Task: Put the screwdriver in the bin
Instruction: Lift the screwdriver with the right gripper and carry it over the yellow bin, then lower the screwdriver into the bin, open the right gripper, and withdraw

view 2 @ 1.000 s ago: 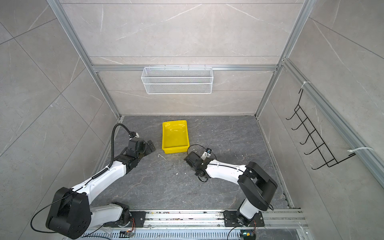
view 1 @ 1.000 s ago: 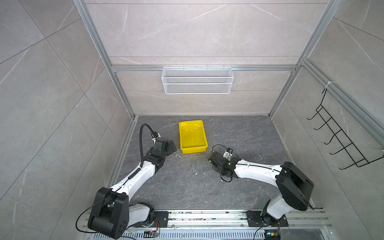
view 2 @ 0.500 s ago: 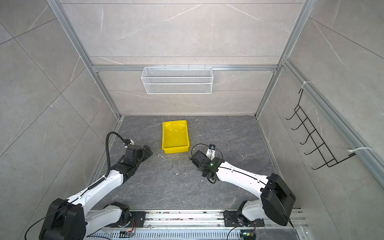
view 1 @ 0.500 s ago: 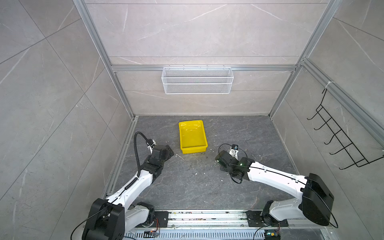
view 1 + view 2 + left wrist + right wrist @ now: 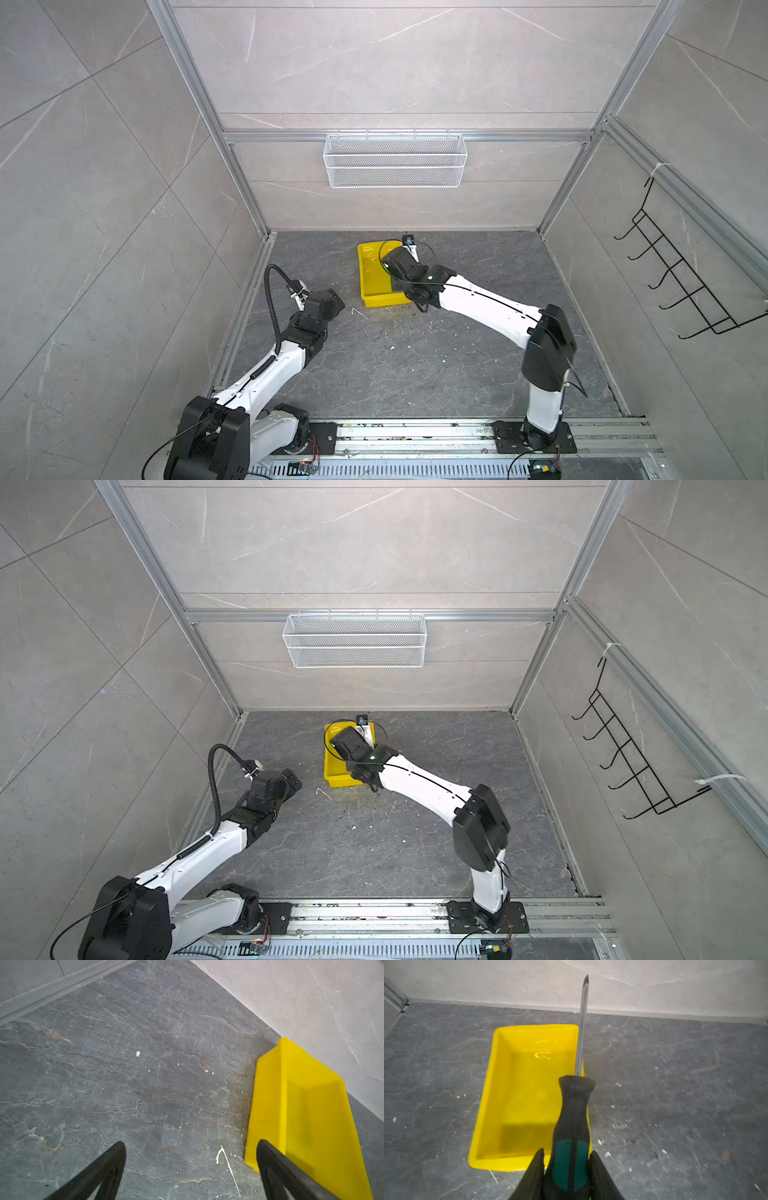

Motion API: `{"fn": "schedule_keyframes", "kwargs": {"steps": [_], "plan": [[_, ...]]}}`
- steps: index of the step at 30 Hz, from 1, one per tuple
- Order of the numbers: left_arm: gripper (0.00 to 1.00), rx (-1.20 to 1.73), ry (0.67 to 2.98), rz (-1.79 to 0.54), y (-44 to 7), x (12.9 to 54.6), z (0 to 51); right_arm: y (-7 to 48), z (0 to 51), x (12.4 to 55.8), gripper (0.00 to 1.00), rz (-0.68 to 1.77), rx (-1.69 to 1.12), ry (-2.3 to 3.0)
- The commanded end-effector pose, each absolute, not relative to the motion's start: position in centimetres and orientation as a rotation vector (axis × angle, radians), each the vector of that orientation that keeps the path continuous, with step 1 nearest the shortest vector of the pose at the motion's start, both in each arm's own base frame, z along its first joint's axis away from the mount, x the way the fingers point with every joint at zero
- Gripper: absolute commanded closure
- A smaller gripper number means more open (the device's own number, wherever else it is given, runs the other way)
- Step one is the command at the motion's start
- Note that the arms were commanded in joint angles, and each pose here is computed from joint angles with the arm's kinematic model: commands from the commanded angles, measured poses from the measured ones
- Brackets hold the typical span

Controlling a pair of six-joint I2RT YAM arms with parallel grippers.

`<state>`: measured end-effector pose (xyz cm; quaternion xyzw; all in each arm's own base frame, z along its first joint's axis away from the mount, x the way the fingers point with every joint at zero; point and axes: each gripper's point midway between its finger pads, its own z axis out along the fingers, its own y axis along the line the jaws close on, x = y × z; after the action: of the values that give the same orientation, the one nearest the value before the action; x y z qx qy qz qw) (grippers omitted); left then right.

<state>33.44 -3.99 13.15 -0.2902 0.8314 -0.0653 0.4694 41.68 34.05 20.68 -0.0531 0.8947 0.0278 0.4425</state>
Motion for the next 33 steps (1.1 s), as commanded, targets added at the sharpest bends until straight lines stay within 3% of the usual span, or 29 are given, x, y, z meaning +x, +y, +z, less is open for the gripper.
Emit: {"fn": "schedule_keyframes", "kwargs": {"steps": [1,8,18,33], "plan": [[0.00,-0.762,1.978,-0.147,-3.3,33.9,14.1,37.8,19.3,44.8,0.73,0.130,-0.231,2.206],[0.00,-0.765,1.991,-0.145,-3.4,34.0,13.9,40.8,15.0,48.8,0.74,0.341,-0.107,2.368],[0.00,-0.763,2.008,-0.124,-3.4,34.0,14.0,39.5,10.0,48.7,0.74,0.291,-0.088,2.480],[0.00,-0.761,2.021,-0.133,-3.6,34.2,13.8,35.3,7.3,41.2,0.73,0.335,0.018,2.548]]}}
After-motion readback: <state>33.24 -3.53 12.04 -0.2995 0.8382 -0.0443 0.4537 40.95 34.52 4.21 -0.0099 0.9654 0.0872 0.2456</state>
